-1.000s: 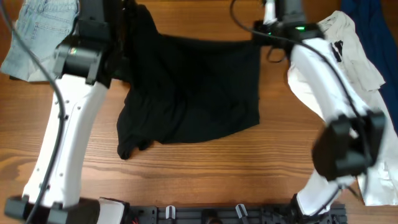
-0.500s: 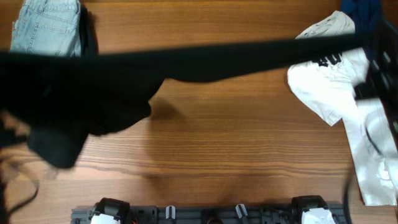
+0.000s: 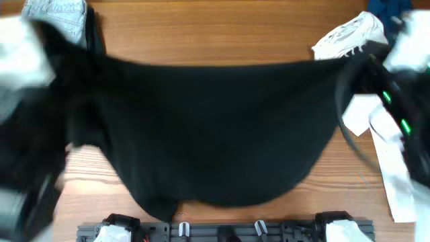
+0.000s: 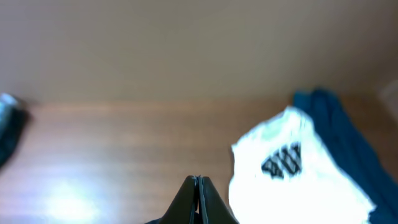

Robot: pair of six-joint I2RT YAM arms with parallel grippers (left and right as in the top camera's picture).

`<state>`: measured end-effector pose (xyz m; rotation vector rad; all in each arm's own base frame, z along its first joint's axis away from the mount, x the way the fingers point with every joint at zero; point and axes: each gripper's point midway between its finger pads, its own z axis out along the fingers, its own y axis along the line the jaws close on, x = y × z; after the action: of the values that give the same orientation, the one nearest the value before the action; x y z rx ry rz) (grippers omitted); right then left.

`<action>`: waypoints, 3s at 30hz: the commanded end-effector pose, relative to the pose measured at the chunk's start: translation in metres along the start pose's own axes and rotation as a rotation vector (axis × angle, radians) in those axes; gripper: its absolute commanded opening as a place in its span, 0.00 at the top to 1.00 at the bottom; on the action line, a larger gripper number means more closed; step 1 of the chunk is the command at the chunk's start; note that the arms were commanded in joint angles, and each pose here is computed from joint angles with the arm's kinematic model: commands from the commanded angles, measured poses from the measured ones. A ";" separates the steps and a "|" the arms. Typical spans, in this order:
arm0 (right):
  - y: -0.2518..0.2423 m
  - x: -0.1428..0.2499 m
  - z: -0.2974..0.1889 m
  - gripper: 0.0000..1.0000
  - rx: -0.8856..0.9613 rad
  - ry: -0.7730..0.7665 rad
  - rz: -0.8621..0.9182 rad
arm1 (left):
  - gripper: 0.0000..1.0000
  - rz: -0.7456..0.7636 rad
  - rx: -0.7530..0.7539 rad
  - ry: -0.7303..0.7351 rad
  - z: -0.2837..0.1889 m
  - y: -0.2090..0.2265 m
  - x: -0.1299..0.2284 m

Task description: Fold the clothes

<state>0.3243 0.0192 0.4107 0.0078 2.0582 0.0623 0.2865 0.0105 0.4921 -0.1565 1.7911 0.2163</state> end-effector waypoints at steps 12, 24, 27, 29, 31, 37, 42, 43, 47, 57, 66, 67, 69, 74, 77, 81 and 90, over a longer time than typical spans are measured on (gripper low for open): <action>0.007 0.123 0.357 0.96 -0.040 0.218 0.003 | 0.94 0.096 -0.112 0.275 0.343 -0.096 0.190; 0.022 0.128 0.361 0.96 -0.133 0.242 0.033 | 0.96 0.010 0.045 0.310 0.368 -0.103 0.216; 0.021 0.136 0.359 0.96 -0.130 0.276 0.035 | 0.86 -0.016 0.166 0.330 0.371 -0.120 0.223; 0.021 0.140 0.358 0.96 -0.129 0.290 0.035 | 0.81 -0.032 0.162 0.415 0.361 -0.120 0.232; 0.021 0.143 0.357 0.96 -0.127 0.307 0.037 | 0.74 -0.025 0.171 0.504 0.343 -0.122 0.220; 0.021 0.153 0.354 0.96 -0.125 0.346 0.039 | 0.25 -0.070 0.261 0.563 0.312 -0.128 0.167; 0.021 0.158 0.352 0.96 -0.123 0.372 0.039 | 0.09 -0.069 0.249 0.601 0.358 -0.135 0.220; 0.021 0.158 0.352 0.96 -0.123 0.371 0.038 | 0.07 -0.067 0.247 0.609 0.370 -0.138 0.235; 0.020 0.159 0.351 0.96 -0.123 0.375 0.038 | 0.02 -0.059 0.241 0.664 0.406 -0.149 0.305; 0.020 0.159 0.352 0.96 -0.122 0.373 0.037 | 0.48 -0.056 0.239 0.681 0.434 -0.156 0.362; 0.020 0.159 0.352 0.96 -0.123 0.373 0.037 | 0.52 -0.057 0.202 0.697 0.446 -0.142 0.388; 0.020 0.159 0.352 0.96 -0.121 0.372 0.036 | 0.53 -0.061 0.197 0.693 0.447 -0.138 0.387; 0.020 0.159 0.352 0.95 -0.119 0.372 0.036 | 0.55 -0.071 0.189 0.676 0.452 -0.132 0.384; 0.019 0.158 0.352 0.96 -0.116 0.367 0.035 | 0.91 -0.085 0.181 0.637 0.457 -0.125 0.369; 0.019 0.158 0.352 0.96 -0.116 0.367 0.036 | 0.94 -0.092 0.188 0.581 0.446 -0.123 0.322; 0.020 0.159 0.352 0.96 -0.121 0.373 0.038 | 0.96 -0.078 0.196 0.629 0.405 -0.122 0.280; 0.038 0.164 0.326 0.96 -0.223 0.453 0.066 | 0.96 -0.043 0.194 0.791 0.319 -0.110 0.243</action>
<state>0.5408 0.0681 0.0899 -0.0763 2.5083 0.2771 0.5797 -0.0239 0.1508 -0.1471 2.5592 -0.0817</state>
